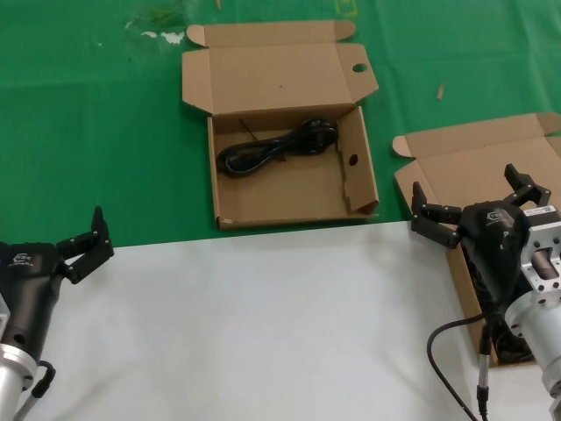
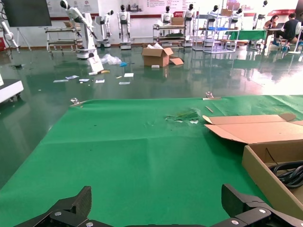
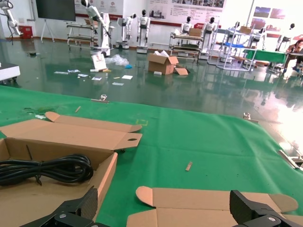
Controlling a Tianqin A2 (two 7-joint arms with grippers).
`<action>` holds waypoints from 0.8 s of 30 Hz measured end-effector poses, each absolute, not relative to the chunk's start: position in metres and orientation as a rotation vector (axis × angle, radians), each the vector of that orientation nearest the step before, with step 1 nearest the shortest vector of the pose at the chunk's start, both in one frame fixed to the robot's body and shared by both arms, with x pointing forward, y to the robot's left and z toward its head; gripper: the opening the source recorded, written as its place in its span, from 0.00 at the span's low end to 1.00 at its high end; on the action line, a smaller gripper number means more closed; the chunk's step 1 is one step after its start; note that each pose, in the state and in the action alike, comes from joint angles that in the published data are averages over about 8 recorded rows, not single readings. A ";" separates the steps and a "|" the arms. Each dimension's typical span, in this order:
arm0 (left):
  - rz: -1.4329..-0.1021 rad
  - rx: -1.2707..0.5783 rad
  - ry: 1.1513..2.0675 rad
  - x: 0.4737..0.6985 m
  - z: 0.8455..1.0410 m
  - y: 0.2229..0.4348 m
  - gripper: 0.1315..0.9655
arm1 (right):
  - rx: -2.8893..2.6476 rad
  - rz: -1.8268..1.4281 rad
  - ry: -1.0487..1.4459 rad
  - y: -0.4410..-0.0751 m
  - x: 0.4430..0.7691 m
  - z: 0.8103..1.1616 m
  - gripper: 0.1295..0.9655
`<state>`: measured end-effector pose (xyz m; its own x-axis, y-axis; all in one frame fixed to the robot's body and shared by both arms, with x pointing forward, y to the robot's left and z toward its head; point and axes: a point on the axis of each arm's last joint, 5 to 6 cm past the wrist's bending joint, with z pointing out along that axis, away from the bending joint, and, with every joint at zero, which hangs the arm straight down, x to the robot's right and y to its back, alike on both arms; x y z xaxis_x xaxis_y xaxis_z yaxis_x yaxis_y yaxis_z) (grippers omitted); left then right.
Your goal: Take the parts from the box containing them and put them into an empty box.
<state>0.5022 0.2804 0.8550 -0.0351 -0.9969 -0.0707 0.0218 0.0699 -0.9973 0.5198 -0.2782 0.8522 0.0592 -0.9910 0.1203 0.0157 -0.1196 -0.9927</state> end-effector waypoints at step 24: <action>-1.193 -1.125 1.253 0.502 0.855 0.280 1.00 | -1.316 -1.257 1.096 -0.278 0.520 0.852 1.00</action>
<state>0.5022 0.2804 0.8550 -0.0351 -0.9969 -0.0707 0.0218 0.0699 -0.9973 0.5198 -0.2782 0.8522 0.0592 -0.9910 0.1203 0.0157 -0.1196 -0.9927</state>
